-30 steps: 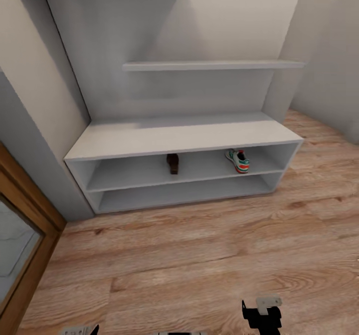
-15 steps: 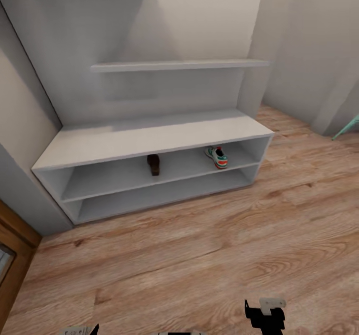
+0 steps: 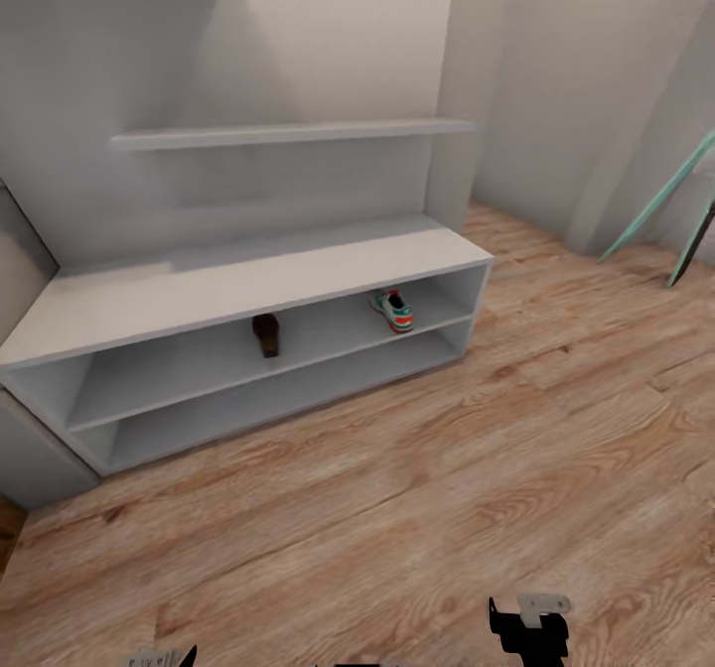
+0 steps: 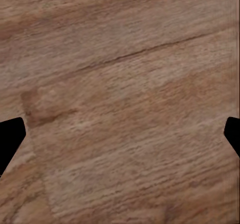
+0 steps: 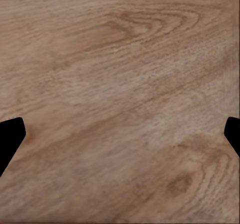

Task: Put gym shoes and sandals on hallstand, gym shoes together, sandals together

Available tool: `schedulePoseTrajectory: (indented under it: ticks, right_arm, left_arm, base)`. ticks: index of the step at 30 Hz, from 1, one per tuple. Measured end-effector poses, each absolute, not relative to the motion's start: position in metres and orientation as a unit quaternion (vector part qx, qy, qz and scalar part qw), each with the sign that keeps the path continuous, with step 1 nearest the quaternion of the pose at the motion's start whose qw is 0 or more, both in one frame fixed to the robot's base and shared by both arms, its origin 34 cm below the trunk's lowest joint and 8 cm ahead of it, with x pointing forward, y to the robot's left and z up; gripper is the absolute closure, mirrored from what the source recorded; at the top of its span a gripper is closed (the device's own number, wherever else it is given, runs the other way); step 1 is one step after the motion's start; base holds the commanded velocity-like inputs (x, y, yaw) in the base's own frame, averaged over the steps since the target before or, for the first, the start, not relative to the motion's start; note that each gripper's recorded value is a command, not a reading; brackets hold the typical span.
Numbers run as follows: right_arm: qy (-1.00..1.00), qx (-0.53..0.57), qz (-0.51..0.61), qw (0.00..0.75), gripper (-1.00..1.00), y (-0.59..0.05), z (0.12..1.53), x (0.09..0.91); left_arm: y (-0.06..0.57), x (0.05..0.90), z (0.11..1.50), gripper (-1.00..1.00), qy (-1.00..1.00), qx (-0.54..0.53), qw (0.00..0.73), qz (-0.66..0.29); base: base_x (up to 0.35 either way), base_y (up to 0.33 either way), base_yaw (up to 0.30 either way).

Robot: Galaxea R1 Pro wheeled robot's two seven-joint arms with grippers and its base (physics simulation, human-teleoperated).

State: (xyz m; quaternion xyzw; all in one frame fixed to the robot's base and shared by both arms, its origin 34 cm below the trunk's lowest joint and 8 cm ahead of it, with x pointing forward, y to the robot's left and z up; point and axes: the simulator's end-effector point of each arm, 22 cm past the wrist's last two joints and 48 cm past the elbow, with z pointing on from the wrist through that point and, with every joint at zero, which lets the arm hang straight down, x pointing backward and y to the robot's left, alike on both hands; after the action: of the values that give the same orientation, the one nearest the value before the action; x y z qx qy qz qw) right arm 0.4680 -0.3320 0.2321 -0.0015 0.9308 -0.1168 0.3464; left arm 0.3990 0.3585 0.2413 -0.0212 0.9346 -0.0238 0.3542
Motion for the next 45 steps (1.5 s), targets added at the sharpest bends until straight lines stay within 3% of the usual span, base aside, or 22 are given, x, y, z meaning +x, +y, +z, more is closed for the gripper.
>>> schedulePoseTrajectory:
  ticks: [45]
  right_arm:
    - [0.932, -0.002, -0.114, 0.345, -1.0, -0.328, 0.314, 0.485]
  left_arm:
    - [0.365, 0.405, 0.317, -1.0, 0.94, -0.033, 0.34, -0.012]
  base:
    - [0.0, 0.0, -0.267]
